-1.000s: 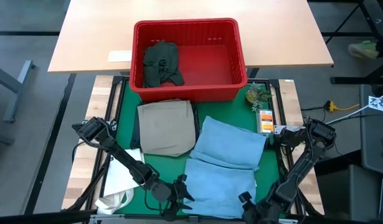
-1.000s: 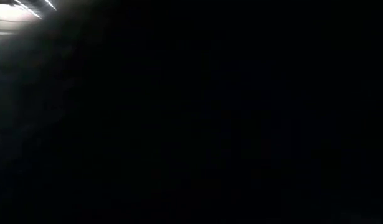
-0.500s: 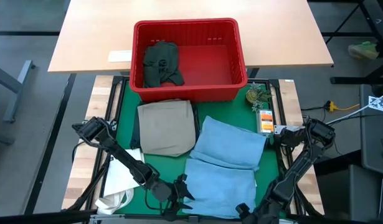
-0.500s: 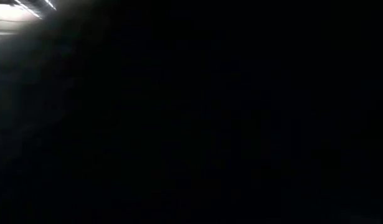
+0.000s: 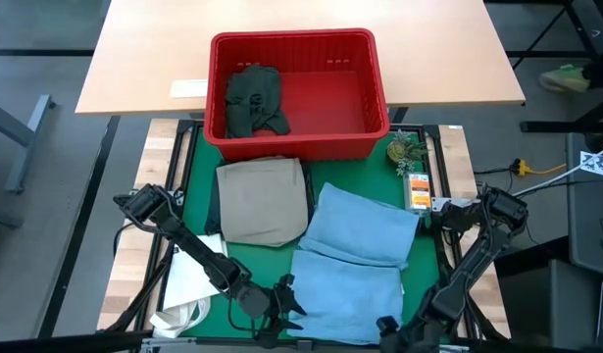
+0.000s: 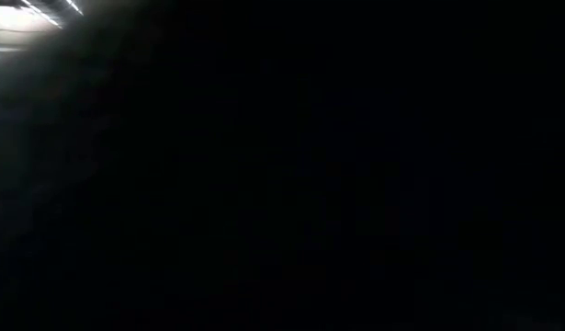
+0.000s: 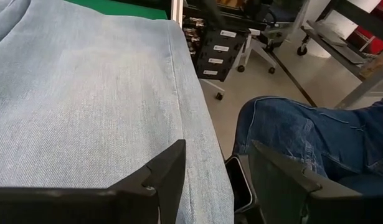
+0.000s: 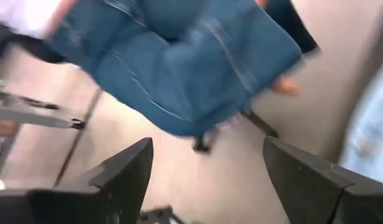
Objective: Fold Laundry from Bin
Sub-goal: Fold the light blue pants
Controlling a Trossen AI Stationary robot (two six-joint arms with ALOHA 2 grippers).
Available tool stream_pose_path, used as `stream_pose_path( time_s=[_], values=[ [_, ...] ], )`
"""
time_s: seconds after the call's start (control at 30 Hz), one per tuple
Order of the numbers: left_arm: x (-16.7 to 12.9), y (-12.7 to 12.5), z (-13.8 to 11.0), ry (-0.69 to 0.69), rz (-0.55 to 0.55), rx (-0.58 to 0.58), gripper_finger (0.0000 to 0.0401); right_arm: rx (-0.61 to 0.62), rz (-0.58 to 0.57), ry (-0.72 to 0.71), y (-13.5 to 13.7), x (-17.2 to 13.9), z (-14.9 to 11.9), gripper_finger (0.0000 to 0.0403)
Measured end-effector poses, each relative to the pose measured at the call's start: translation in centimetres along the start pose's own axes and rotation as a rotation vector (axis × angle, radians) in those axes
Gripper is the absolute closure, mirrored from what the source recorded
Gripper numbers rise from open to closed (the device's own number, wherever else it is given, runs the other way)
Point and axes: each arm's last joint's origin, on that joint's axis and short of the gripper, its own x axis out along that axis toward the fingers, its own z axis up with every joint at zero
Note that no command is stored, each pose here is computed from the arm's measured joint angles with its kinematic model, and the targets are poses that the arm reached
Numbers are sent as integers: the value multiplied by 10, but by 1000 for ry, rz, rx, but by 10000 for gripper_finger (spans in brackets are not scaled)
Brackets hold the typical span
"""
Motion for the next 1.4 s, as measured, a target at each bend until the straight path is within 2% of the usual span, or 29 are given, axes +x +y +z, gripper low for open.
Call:
stream_pose_path(
  time_s=[0.1, 0.2, 0.33, 0.43, 0.77, 1.1, 1.4],
  values=[
    [0, 0, 0, 0, 0, 0, 233, 66, -101, 98, 2, -7, 1, 99],
    [0, 1, 0, -1, 2, -1, 233, 78, -240, 165, 9, -22, 9, 100],
    [0, 1, 1, -2, 5, -1, 233, 36, -446, 129, 22, -41, 17, 100],
    [0, 1, 1, -2, 6, -1, 233, 18, -521, 91, 22, -42, 16, 100],
    [0, 2, 1, -2, 6, -1, 233, 44, -546, 253, 5, 5, -3, 100],
    [0, 2, 1, -2, 7, -1, 233, 27, -622, 272, -7, 24, -10, 100],
    [0, 2, 1, -3, 8, -1, 233, 31, -622, 301, -17, 46, -18, 100]
  ],
)
